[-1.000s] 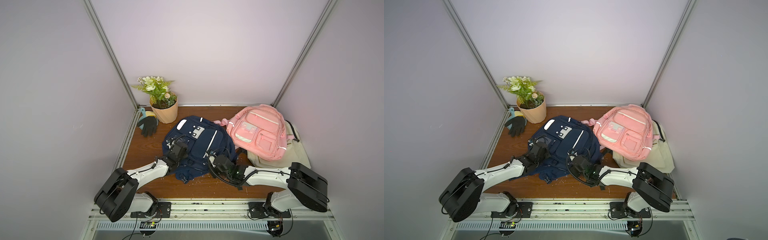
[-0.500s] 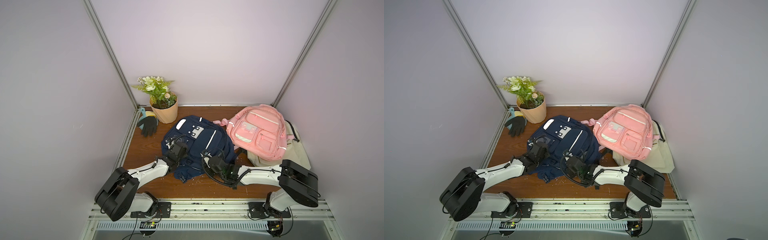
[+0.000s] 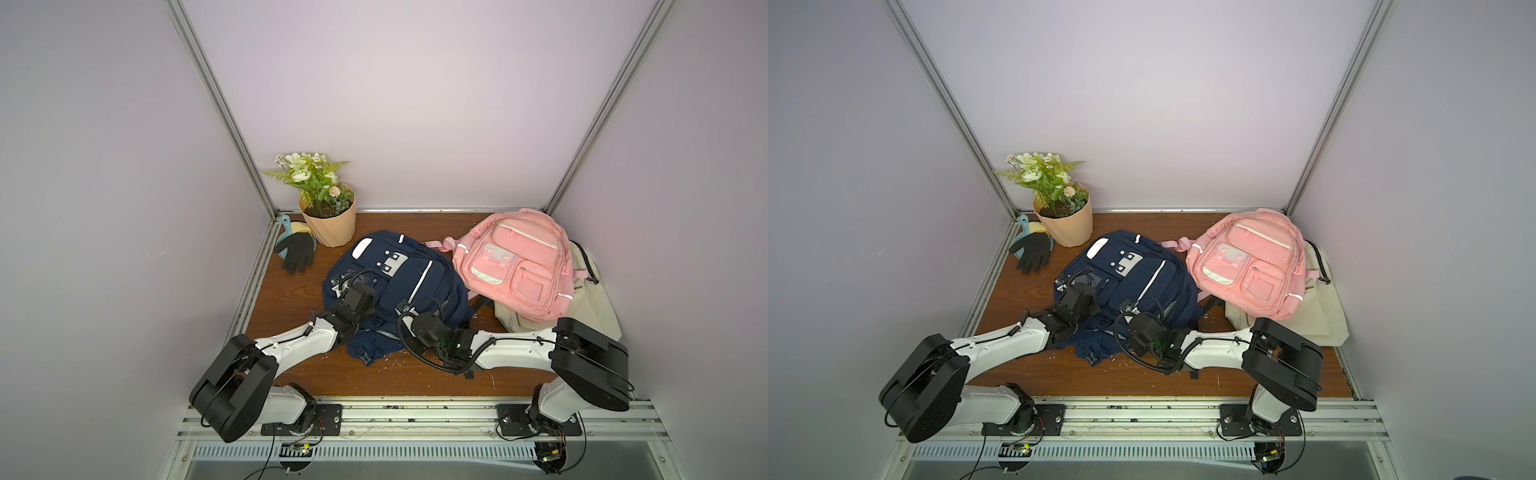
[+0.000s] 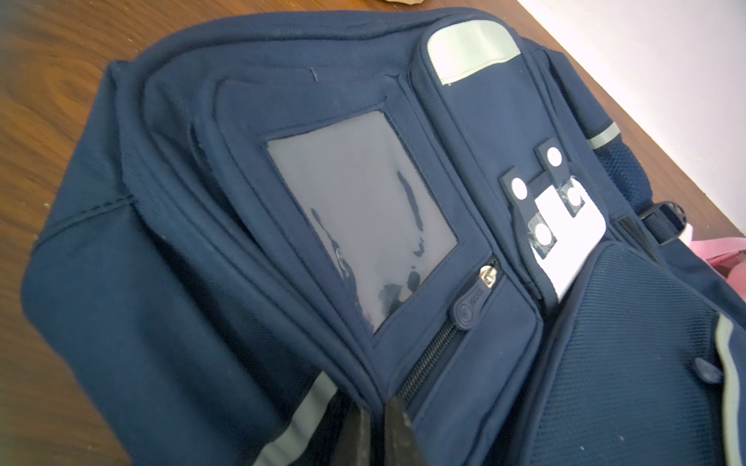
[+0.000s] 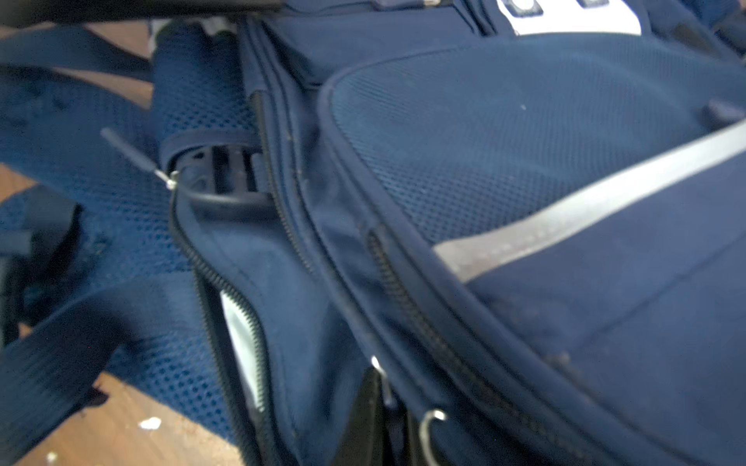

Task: Zip up the backpack
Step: Zip the zipper on the backpack.

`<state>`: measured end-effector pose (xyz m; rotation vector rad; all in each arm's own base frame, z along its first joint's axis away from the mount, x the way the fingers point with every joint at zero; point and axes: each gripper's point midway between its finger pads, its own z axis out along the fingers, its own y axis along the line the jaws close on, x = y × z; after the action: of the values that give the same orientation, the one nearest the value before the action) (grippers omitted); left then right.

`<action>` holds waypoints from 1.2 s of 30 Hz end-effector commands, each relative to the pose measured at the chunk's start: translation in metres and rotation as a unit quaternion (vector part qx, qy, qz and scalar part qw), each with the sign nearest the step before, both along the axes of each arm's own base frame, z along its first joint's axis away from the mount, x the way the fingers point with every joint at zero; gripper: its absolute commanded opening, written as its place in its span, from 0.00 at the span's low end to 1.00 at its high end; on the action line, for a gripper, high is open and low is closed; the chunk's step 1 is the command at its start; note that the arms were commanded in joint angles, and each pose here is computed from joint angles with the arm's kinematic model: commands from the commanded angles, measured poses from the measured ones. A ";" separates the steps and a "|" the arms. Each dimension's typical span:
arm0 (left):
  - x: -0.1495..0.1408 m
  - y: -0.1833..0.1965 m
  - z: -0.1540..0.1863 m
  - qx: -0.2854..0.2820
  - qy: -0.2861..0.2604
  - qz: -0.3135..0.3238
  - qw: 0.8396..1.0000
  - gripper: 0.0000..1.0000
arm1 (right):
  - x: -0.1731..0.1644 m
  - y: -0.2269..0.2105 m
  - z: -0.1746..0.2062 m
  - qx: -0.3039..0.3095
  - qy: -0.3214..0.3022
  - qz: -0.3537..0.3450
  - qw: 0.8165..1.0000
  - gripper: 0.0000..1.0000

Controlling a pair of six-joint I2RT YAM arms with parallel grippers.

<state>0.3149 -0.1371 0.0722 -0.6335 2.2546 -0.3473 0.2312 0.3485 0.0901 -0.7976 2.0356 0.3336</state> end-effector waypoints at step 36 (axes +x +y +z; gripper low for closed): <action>0.024 -0.014 -0.002 0.027 0.023 -0.076 0.997 0.01 | -0.031 0.003 0.015 0.073 0.093 0.025 0.993 0.24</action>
<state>0.3307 -0.1474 0.0637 -0.4849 2.3751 -0.3553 0.2065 0.3422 0.1000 -0.7148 2.1390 0.5579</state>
